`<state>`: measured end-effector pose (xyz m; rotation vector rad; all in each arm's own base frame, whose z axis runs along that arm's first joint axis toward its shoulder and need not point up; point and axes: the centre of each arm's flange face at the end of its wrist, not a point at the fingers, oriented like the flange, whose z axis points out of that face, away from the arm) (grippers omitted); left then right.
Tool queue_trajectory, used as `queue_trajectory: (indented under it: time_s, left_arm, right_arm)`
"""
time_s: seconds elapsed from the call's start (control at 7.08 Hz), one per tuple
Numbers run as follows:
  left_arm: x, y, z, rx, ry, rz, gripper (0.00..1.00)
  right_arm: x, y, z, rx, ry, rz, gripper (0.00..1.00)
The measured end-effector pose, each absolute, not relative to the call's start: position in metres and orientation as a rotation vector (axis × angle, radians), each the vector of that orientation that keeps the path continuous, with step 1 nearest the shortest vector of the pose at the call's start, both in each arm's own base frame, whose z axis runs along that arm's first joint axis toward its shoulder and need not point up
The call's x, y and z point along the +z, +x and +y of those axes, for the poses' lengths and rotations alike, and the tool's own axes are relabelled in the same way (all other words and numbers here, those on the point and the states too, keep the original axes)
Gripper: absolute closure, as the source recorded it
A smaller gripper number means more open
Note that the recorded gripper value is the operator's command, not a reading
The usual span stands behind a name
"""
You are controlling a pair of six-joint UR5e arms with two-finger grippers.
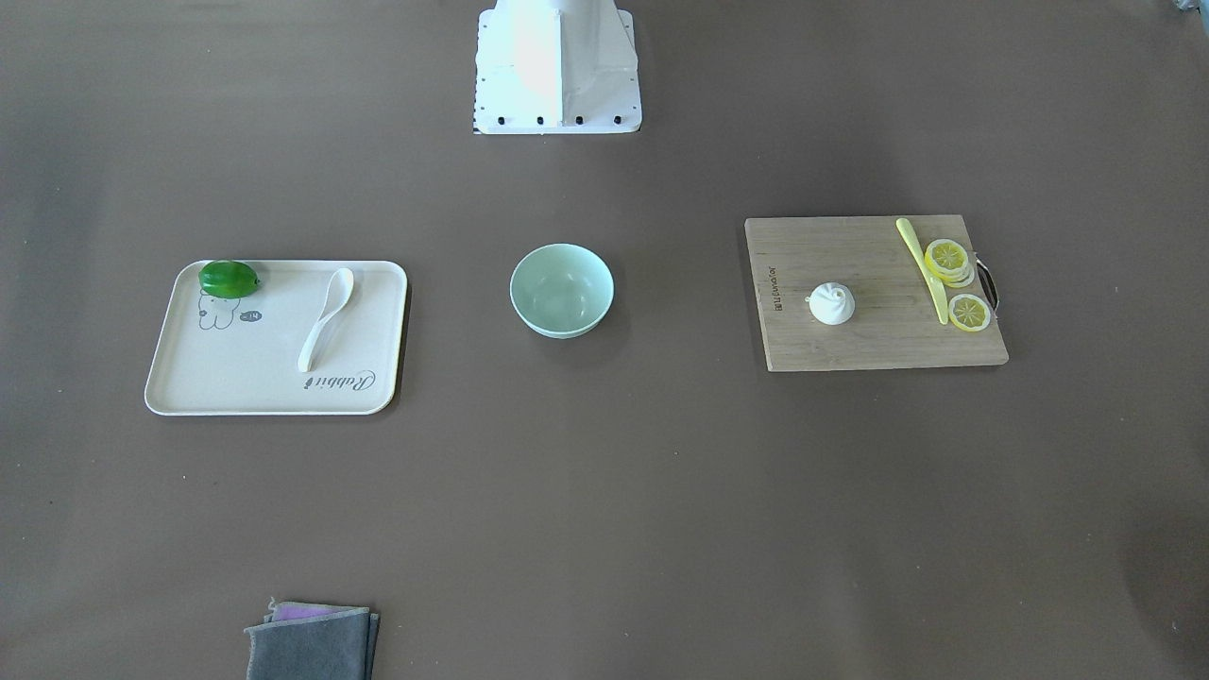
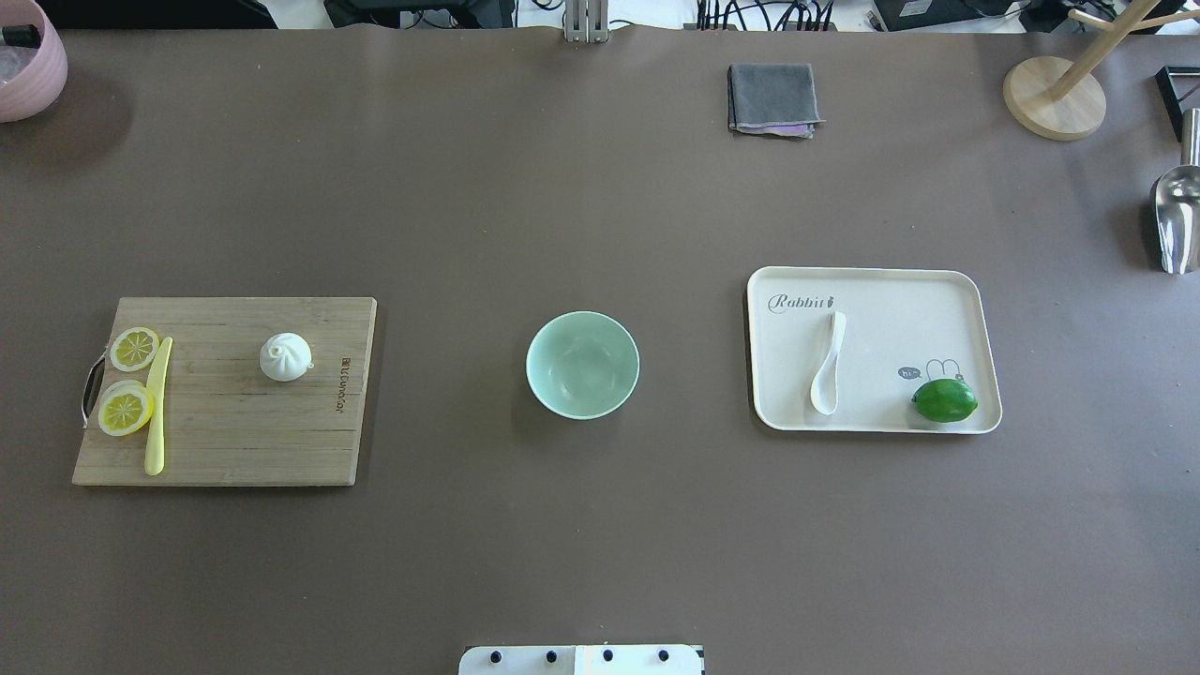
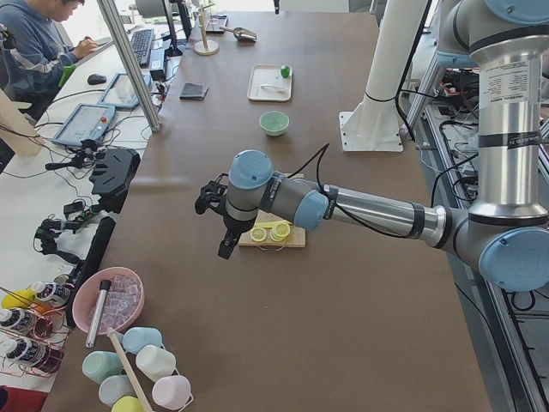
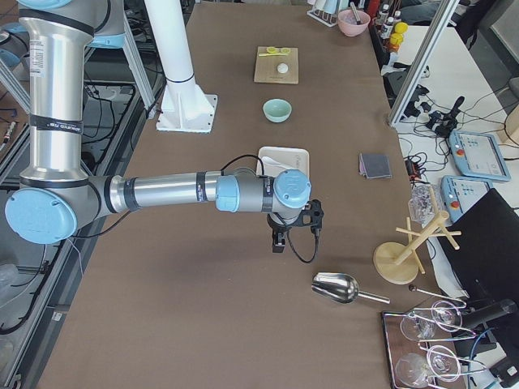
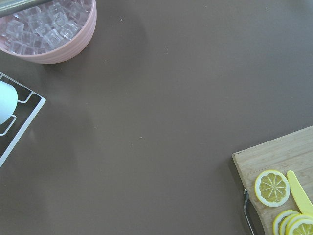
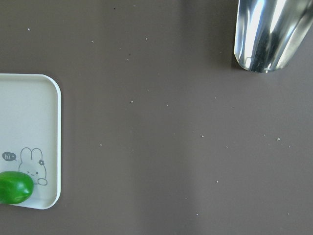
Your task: Put spoon and bun in bowl
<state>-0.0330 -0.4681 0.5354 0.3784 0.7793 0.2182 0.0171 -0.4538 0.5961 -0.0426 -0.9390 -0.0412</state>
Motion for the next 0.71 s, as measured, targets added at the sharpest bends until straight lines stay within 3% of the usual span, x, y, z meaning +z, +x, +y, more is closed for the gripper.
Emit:
queue_trajectory:
  time_s: [0.71]
  left_arm:
    - [0.524,0.030,-0.489,0.301,0.350,0.813,0.02]
  right_arm:
    - [0.576,-0.014,-0.465,-0.198,0.131,-1.024,0.00]
